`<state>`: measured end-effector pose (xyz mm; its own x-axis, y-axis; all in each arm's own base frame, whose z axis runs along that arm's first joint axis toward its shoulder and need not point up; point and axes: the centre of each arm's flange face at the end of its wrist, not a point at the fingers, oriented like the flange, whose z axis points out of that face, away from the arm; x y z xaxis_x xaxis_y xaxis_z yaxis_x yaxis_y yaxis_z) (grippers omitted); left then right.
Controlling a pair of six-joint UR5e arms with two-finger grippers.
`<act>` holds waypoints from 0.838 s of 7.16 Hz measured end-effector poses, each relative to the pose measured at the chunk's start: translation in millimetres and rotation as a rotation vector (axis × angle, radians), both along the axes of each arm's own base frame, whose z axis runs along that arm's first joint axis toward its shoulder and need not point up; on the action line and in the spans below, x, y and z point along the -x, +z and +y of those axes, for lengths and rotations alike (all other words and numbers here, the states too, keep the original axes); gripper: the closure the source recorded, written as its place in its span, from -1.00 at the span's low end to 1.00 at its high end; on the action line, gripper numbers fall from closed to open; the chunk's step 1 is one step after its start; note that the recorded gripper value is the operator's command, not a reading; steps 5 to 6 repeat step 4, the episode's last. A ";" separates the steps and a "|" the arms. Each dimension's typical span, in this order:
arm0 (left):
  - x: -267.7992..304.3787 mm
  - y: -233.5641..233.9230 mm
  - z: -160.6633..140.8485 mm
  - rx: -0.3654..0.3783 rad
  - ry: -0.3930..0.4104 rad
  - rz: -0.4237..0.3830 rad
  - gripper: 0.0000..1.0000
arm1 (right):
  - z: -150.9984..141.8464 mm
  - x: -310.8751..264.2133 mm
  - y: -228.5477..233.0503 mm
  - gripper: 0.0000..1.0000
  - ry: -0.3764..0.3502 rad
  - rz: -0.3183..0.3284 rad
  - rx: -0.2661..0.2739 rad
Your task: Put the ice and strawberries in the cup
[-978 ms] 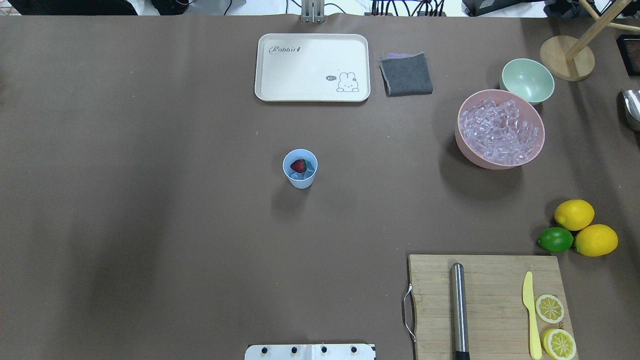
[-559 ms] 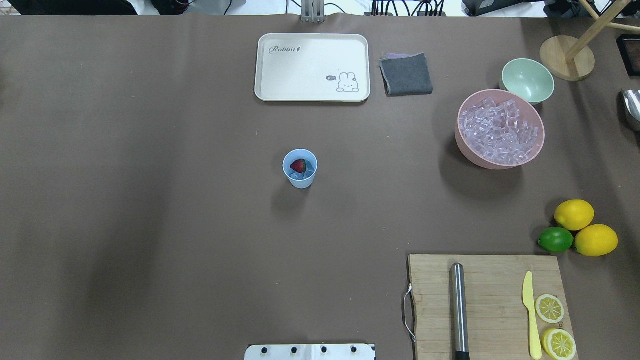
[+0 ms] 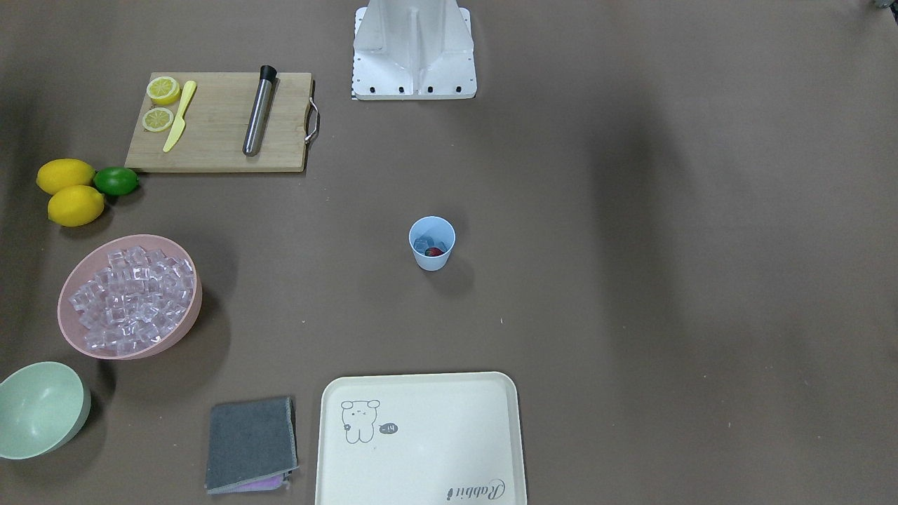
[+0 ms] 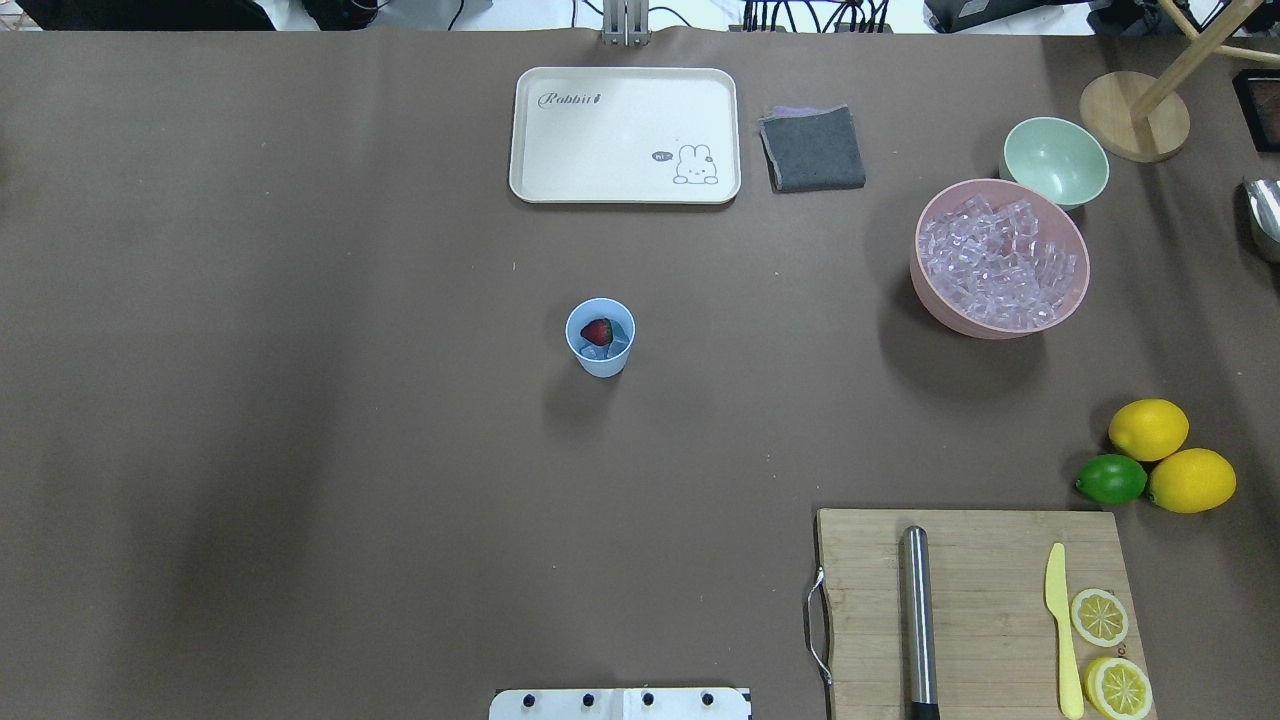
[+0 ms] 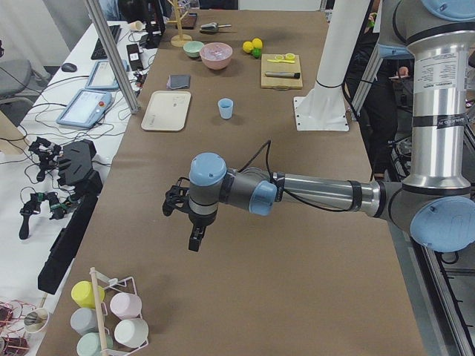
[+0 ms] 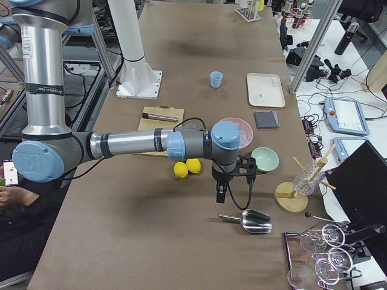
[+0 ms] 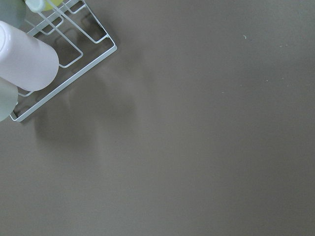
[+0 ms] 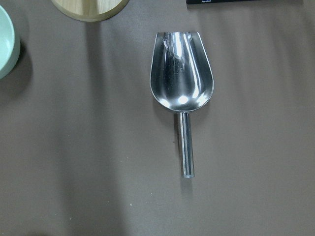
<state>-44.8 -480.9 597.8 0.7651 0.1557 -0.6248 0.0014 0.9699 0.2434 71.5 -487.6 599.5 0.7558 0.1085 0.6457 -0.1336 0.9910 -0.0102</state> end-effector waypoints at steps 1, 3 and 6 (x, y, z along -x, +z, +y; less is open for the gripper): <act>0.0 0.2 -0.1 -0.003 0.000 0.000 -0.96 | 0.4 0.0 0.5 -0.99 0.000 0.000 0.001; 0.4 1.0 0.0 -0.008 0.000 0.000 -0.96 | 0.9 0.0 0.9 -0.98 -0.001 0.000 0.001; 0.2 1.1 0.0 -0.009 0.000 0.000 -0.96 | 0.9 0.0 0.7 -0.99 -0.001 0.000 0.000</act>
